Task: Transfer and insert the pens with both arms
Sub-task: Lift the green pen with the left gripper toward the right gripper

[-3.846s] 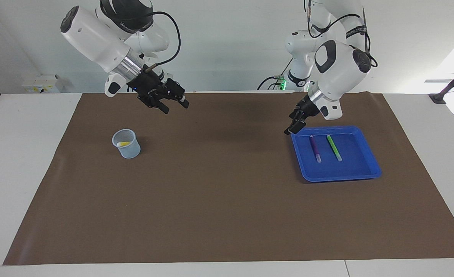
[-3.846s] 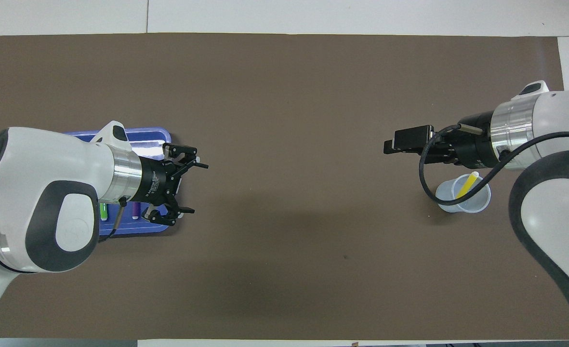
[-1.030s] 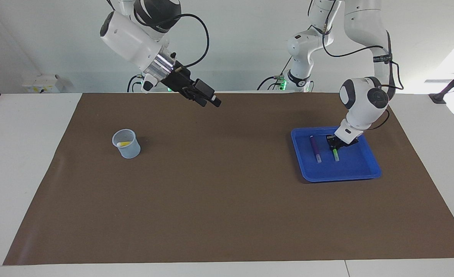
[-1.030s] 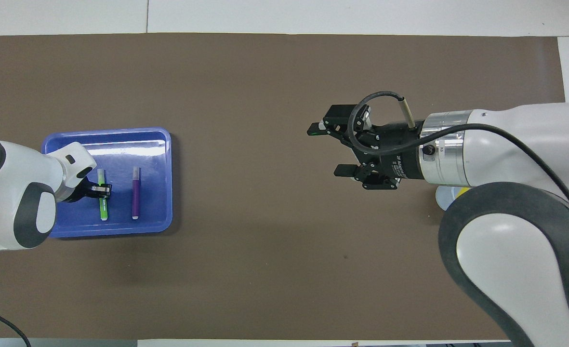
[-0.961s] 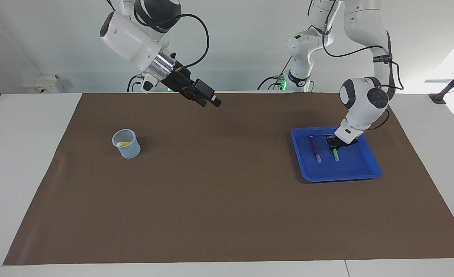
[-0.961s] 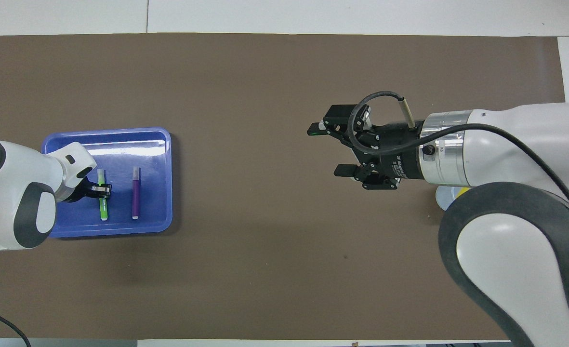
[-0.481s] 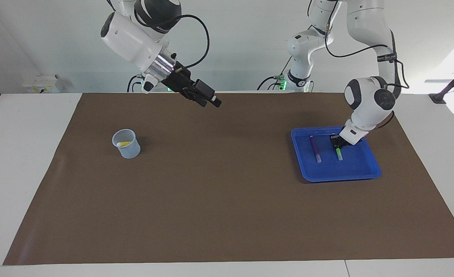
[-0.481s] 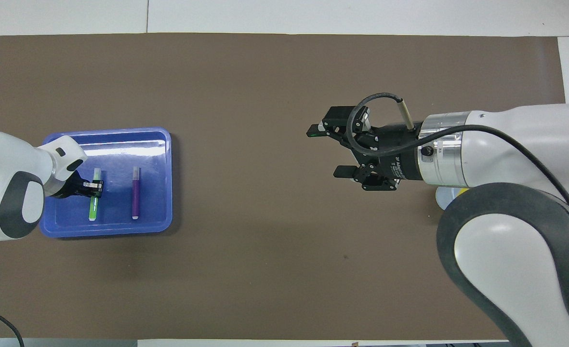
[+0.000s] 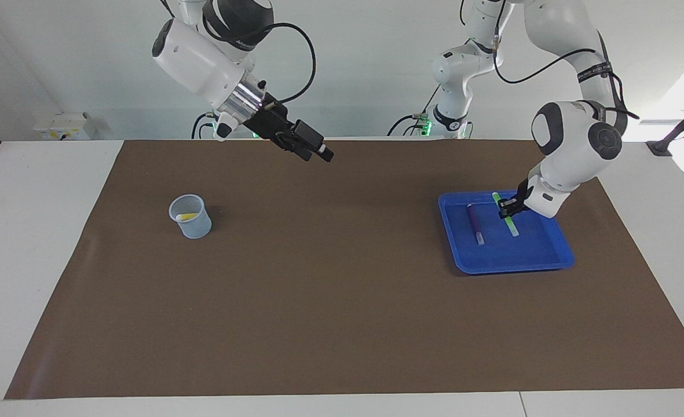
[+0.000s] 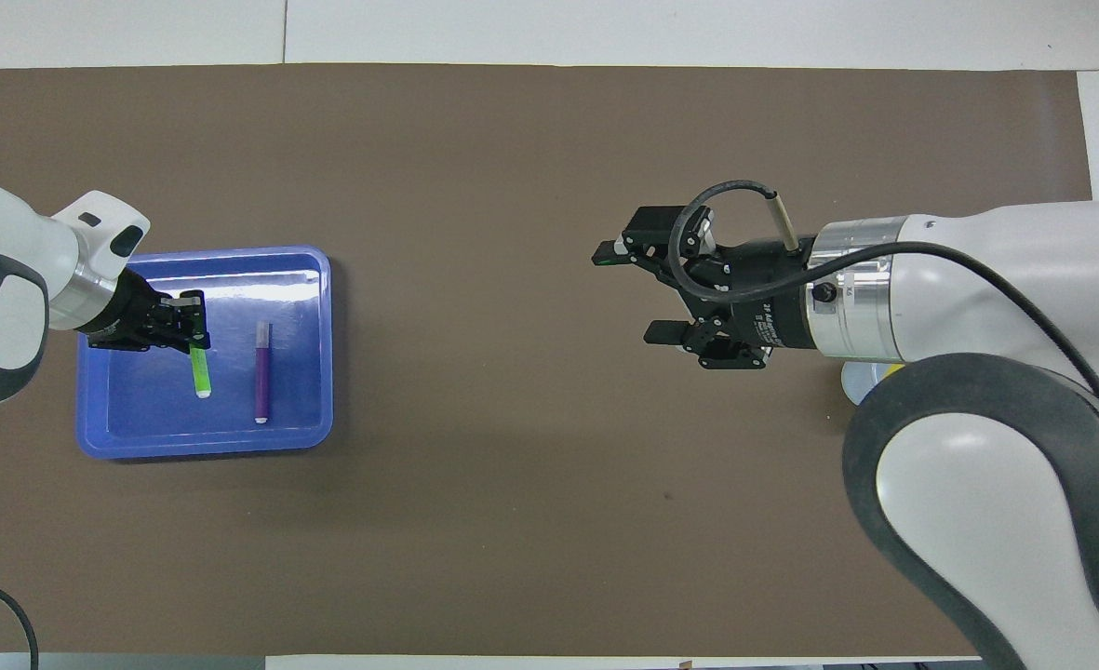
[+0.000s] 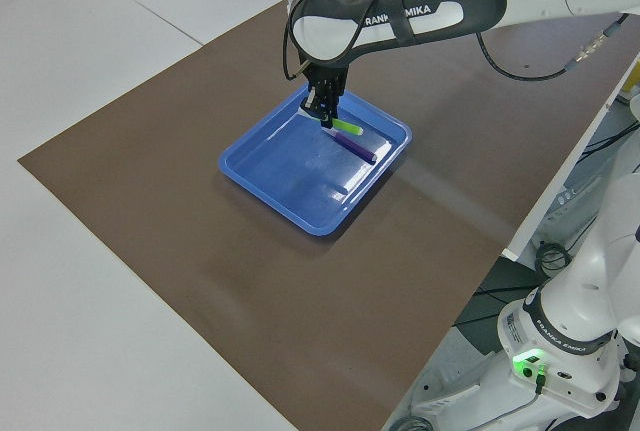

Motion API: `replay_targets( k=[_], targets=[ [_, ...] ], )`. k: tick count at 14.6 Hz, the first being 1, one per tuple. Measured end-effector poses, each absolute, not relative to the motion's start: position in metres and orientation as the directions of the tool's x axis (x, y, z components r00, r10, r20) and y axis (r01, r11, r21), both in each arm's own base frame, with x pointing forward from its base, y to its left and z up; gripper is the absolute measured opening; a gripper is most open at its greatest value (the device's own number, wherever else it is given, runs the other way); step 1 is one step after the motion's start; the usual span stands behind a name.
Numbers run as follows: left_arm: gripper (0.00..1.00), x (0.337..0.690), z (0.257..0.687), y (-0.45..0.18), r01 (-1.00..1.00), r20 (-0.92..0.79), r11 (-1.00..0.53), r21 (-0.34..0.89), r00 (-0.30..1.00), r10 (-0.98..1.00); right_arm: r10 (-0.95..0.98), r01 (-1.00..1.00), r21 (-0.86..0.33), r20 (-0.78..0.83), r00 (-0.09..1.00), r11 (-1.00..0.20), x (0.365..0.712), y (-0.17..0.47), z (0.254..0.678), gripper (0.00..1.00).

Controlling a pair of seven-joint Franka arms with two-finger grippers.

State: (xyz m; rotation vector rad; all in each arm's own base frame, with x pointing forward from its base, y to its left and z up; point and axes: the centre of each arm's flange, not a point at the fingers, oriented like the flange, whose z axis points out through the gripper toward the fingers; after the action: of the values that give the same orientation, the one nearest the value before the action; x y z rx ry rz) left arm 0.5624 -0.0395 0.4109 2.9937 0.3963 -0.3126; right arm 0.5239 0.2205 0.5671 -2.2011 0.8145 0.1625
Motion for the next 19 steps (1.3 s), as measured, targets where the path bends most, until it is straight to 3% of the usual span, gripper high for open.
replay_targets(
  k=[3, 7, 13, 19],
  targets=[
    [0.17, 0.57, 0.461, -0.097, 0.6, -0.312, -0.791, 0.119, 0.779, 0.544, -0.502, -0.601, -0.622, -0.356, 0.788, -0.501, 0.524, 0.221, 0.566, 1.0],
    [0.17, 0.56, 0.483, -0.162, 0.888, -0.504, -0.459, 0.033, 0.412, 0.759, -0.499, -0.596, -0.624, -0.352, 0.792, -0.506, 0.523, 0.221, 0.566, 1.0],
    [0.17, 0.544, 0.501, -0.233, 0.973, -0.682, -0.18, -0.143, 0.035, 0.73, -0.457, -0.529, -0.649, -0.299, 0.838, -0.547, 0.513, 0.24, 0.561, 1.0],
    [0.17, 0.519, 0.508, -0.294, 0.977, -0.745, -0.073, -0.2, -0.103, 0.659, -0.445, -0.461, -0.682, -0.217, 0.869, -0.567, 0.499, 0.261, 0.554, 1.0]
  ],
)
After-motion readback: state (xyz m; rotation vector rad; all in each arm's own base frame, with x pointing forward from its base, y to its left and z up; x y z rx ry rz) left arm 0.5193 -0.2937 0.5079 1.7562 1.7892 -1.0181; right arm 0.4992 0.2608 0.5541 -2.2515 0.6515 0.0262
